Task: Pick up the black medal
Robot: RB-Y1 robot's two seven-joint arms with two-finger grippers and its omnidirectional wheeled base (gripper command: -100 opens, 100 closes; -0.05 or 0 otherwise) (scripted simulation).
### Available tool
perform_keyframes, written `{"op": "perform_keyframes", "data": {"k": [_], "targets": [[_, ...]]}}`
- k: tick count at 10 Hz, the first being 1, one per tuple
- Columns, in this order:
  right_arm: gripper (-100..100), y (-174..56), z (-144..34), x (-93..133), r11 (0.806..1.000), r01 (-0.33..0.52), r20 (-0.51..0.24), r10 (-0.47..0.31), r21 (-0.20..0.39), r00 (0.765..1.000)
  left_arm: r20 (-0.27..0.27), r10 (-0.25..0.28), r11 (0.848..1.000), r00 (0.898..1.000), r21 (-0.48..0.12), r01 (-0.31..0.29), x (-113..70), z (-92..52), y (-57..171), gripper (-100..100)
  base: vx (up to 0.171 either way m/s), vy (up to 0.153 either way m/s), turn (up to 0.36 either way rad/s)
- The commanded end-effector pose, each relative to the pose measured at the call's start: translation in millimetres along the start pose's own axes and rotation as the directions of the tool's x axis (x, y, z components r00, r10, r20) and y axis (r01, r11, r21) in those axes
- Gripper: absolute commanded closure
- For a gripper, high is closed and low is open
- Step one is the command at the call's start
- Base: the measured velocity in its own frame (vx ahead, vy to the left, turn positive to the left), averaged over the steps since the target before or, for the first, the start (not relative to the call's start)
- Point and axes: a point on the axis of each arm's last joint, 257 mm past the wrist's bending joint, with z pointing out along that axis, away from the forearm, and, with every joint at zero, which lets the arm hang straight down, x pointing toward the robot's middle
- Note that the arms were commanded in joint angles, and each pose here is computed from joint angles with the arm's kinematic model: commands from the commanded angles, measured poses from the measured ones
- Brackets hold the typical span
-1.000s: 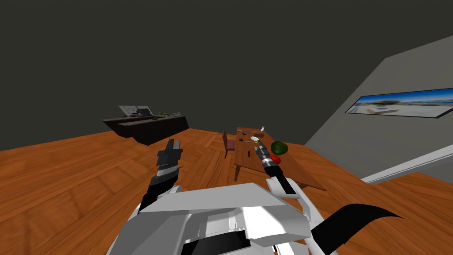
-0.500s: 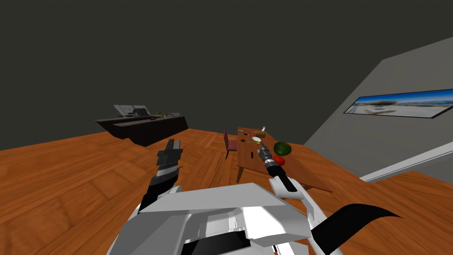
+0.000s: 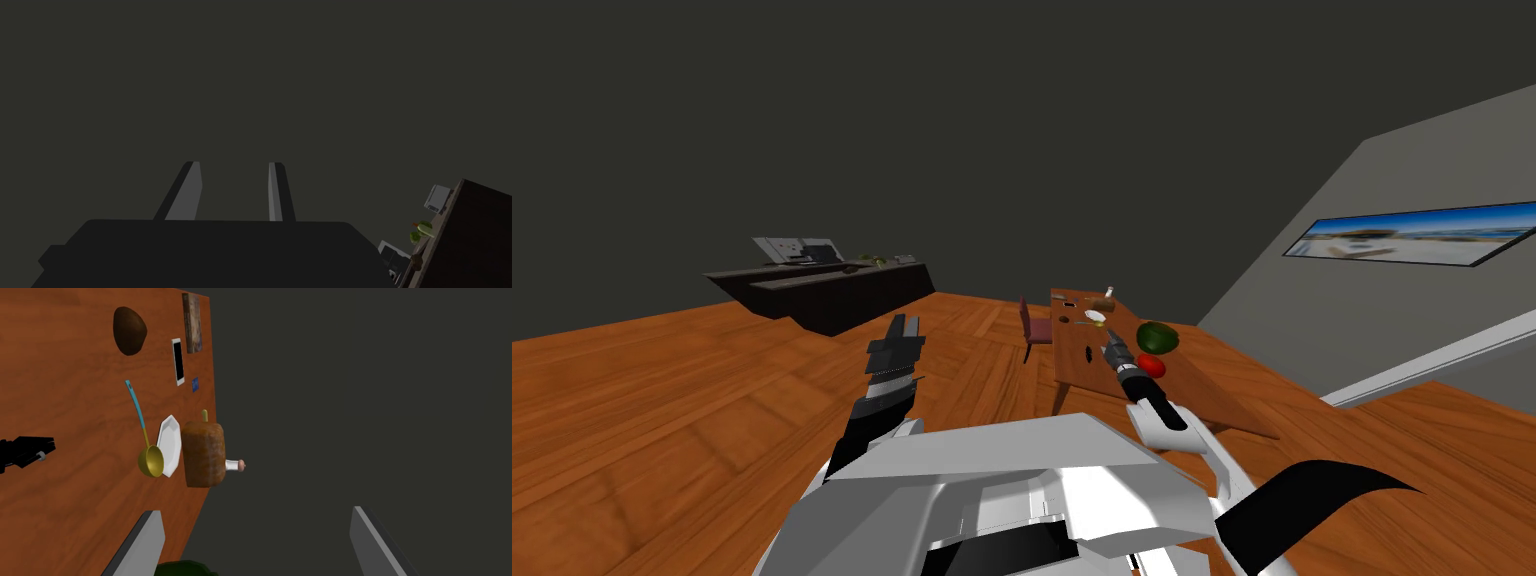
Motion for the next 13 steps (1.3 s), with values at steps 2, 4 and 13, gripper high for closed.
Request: {"op": "perform_keyframes", "data": {"k": [2, 4, 13], "targets": [[-100, -23.4, 2.3, -28.5, 0.996, -0.024, 0.060, 0.019, 0.084, 0.998, 0.000, 0.000, 1.000, 1.000, 0.000, 0.000, 0.0, 0.0, 0.0, 0, 0.106, 0.110, -0.058], [-100, -40.3, 1.3, -50.9, 0.989, -0.051, 0.108, 0.036, 0.137, 0.993, 0.000, 0.000, 1.000, 1.000, 0.000, 0.000, 0.0, 0.0, 0.0, 0, 0.063, 0.058, -0.027], [-100, -106.8, -18.9, -123.3, 0.924, -0.180, 0.300, 0.076, 0.336, 0.951, 0.000, 0.000, 1.000, 1.000, 0.000, 0.000, 0.0, 0.0, 0.0, 0, 0.100, 0.061, -0.058]]}}
